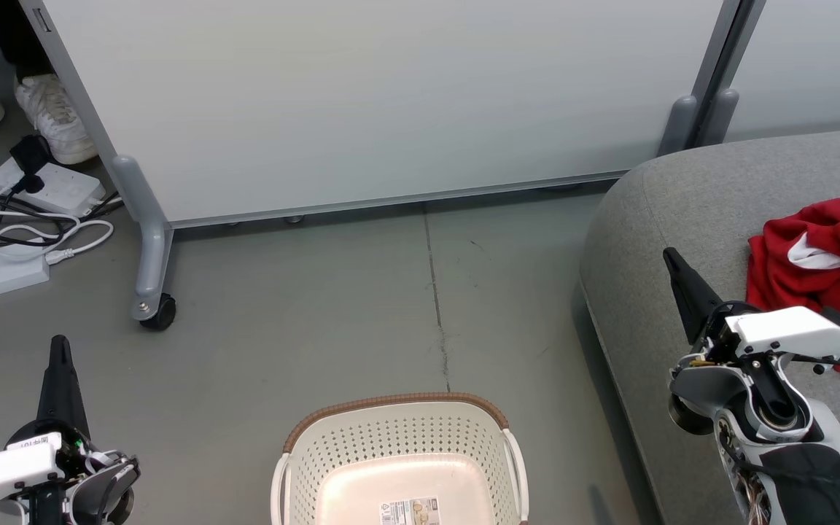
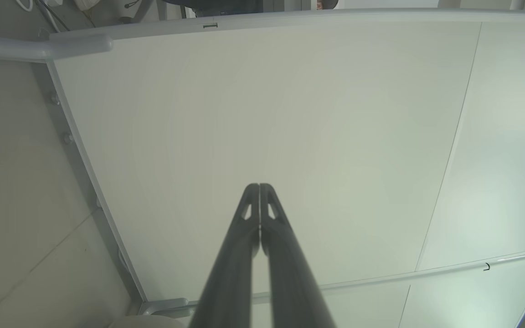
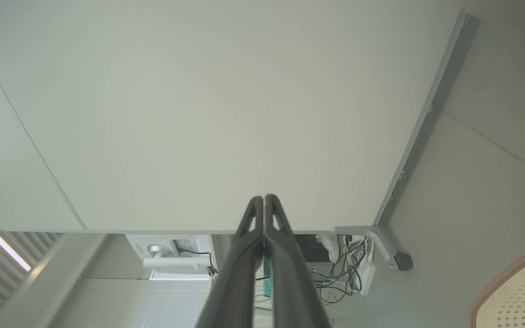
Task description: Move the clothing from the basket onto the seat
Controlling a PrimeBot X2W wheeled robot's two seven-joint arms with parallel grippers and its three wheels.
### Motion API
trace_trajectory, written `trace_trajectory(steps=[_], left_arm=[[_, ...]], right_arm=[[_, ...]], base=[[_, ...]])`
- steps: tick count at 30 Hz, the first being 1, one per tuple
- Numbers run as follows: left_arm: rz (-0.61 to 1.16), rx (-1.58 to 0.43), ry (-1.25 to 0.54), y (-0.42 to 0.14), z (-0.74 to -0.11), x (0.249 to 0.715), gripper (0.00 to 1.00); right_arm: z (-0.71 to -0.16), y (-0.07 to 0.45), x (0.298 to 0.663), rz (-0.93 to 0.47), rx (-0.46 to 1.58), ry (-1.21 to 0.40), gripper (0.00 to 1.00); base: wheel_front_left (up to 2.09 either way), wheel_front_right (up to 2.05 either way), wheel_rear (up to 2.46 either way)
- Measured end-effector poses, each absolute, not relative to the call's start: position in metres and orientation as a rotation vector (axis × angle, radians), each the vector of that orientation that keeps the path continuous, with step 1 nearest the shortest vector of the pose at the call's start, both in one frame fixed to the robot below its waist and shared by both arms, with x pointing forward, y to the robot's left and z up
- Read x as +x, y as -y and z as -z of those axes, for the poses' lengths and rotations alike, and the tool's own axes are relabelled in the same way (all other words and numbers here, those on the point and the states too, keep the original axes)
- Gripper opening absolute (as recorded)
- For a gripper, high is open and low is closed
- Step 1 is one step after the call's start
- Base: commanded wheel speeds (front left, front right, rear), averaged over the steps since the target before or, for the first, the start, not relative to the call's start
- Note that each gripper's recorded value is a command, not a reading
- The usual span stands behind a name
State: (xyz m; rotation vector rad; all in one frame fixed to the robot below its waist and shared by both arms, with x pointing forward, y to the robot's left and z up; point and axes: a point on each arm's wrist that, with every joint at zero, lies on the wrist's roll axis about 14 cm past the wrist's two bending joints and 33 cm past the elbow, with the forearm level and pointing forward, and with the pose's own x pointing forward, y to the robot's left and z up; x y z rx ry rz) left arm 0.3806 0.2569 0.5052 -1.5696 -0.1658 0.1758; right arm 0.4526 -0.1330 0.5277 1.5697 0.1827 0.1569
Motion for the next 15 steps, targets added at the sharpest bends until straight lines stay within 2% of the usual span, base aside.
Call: trace_trajectory(steps=[15], left_arm=[[-0.176,-1.570,0.166,-0.2569,-0.5052,0.3806,0.00]], right_arm=[[-0.5277,0.1330,0.4526,-0.157,1.570,-0.183,0.00]], base=[[0.00,0.00,0.00]])
